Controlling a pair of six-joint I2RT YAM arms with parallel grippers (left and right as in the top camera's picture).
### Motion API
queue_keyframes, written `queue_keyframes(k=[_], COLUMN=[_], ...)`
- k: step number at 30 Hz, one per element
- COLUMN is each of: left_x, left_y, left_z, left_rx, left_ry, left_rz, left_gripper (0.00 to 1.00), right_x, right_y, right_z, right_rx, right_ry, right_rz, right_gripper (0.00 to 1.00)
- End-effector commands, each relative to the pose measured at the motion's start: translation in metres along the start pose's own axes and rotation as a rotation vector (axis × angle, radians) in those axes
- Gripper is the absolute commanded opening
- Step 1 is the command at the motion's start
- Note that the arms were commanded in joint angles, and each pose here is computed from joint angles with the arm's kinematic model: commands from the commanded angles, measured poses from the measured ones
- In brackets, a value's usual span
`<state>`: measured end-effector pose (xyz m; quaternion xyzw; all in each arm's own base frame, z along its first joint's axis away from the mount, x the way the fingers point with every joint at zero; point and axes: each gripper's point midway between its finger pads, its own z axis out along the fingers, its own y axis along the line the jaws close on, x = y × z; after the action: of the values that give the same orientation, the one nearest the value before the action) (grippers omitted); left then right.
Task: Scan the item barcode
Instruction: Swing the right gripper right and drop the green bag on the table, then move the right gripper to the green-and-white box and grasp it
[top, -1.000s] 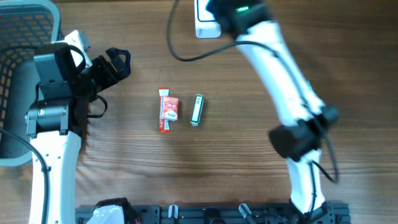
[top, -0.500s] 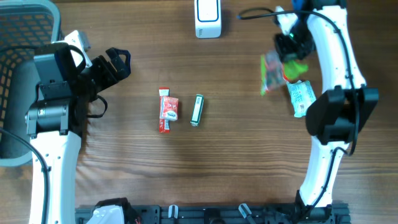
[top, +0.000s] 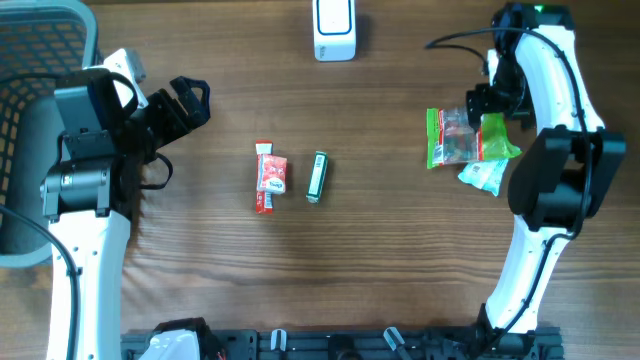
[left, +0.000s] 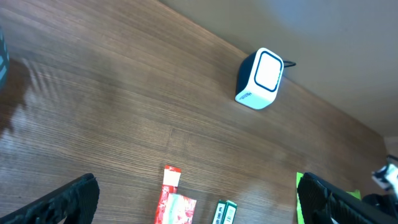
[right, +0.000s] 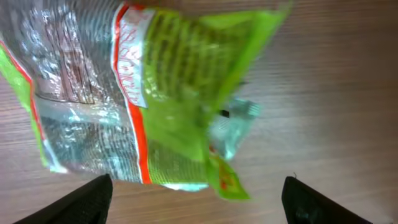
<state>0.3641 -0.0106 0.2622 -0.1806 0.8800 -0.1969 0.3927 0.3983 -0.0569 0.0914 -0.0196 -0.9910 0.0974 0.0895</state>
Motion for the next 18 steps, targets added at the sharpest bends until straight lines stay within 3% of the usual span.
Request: queue_keyframes(k=[1, 4, 7, 10, 11, 12, 13, 14, 16, 18], left_x=[0.0, 0.0, 0.0, 0.0, 0.0, 0.0, 0.0, 0.0, 0.0, 0.0], left_y=[-0.001, -0.001, -0.001, -0.001, -0.001, -0.001, -0.001, -0.001, -0.001, -0.001], left_z=[0.001, 0.001, 0.001, 0.001, 0.001, 0.001, 0.001, 0.001, 0.001, 0.001], left_rx=[0.01, 0.01, 0.01, 0.01, 0.01, 0.01, 0.01, 0.01, 0.01, 0.01], left_ry=[0.005, 0.005, 0.005, 0.005, 0.005, 0.005, 0.005, 0.005, 0.005, 0.005], left_rz=[0.017, 0.017, 0.017, 0.017, 0.017, 0.017, 0.017, 0.017, 0.017, 0.017], left_gripper=[1.0, 1.0, 1.0, 1.0, 1.0, 1.0, 1.0, 1.0, 1.0, 1.0], right_x=[-0.013, -0.015, -0.016, 0.004, 0.01, 0.013, 0.016, 0.018, 0.021, 0.026], right_y=[0.01, 0.053, 0.118, 0.187, 0.205, 0.216, 0.229, 0.237, 0.251, 0.257], right_z=[-0.051, -0.093, -0.127, -0.155, -0.161, -0.164, -0.164, -0.163, -0.149, -0.132], right_rx=[-0.004, -0.129, -0.363, -0.679, -0.747, -0.78, -0.789, -0.779, -0.684, -0.547], right_ry=[-0.148, -0.263, -0.358, -0.311, -0.295, -0.283, -0.275, -0.274, -0.257, -0.248], right_rz=[0.054, -0.003, -0.087, -0.154, -0.186, -0.195, -0.203, -0.204, -0.155, -0.083], right_gripper=[0.91, 0.99, 1.0, 1.0, 0.96, 0.81, 0.55, 0.43, 0.43, 0.5])
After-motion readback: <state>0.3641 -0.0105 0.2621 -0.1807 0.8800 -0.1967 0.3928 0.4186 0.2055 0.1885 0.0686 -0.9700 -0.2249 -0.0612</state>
